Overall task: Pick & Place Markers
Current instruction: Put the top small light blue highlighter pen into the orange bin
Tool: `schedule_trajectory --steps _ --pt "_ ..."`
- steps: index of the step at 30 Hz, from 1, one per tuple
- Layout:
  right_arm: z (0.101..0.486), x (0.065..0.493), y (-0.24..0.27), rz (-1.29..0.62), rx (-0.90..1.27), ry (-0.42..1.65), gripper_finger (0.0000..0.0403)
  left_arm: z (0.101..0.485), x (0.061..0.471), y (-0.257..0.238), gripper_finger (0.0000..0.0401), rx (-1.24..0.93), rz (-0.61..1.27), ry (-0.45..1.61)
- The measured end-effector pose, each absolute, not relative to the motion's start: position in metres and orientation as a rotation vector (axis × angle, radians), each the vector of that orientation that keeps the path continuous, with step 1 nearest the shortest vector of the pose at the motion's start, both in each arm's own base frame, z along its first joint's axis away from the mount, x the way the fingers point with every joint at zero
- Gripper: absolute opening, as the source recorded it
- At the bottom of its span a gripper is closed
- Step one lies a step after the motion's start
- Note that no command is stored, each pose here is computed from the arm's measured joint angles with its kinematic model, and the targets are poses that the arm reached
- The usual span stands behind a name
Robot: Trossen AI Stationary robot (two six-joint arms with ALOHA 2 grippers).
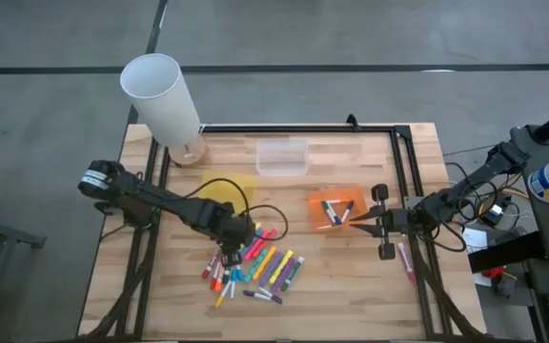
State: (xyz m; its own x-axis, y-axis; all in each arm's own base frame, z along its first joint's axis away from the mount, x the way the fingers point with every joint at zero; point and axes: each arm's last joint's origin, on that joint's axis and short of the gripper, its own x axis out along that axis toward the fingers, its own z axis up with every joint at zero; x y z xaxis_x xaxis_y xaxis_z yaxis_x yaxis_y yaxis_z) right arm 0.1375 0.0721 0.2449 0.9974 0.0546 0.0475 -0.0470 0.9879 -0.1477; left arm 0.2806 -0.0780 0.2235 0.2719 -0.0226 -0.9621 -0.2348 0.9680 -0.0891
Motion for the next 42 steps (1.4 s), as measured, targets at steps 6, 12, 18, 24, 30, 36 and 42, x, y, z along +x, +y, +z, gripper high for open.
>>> schedule_trajectory --steps 6,12,18,24,30,36,42 --pt "0.245 0.138 0.072 0.051 -0.147 -0.051 0.0043 0.207 0.268 -0.083 0.0138 -0.226 0.165 1.355" --pt "0.245 0.138 0.072 0.051 -0.147 -0.051 0.0043 0.202 0.263 -0.085 0.0138 -0.225 0.180 1.382" --pt "0.245 0.138 0.072 0.051 -0.147 -0.052 0.0043 0.197 0.260 -0.086 0.0138 -0.303 0.205 1.411" --pt "0.245 0.138 0.072 0.051 -0.147 -0.052 0.0043 0.192 0.259 -0.090 0.0138 -0.335 0.181 1.396" --pt "0.245 0.138 0.072 0.051 -0.147 -0.052 0.0043 0.197 0.267 -0.113 0.0138 -0.202 -0.055 1.267" --pt "0.245 0.138 0.072 0.051 -0.147 -0.052 0.0043 0.195 0.268 -0.126 0.0138 -0.068 -0.205 1.207" --pt "0.245 0.138 0.072 0.051 -0.147 -0.052 0.0043 0.197 0.273 -0.126 0.0138 0.060 -0.242 1.124"
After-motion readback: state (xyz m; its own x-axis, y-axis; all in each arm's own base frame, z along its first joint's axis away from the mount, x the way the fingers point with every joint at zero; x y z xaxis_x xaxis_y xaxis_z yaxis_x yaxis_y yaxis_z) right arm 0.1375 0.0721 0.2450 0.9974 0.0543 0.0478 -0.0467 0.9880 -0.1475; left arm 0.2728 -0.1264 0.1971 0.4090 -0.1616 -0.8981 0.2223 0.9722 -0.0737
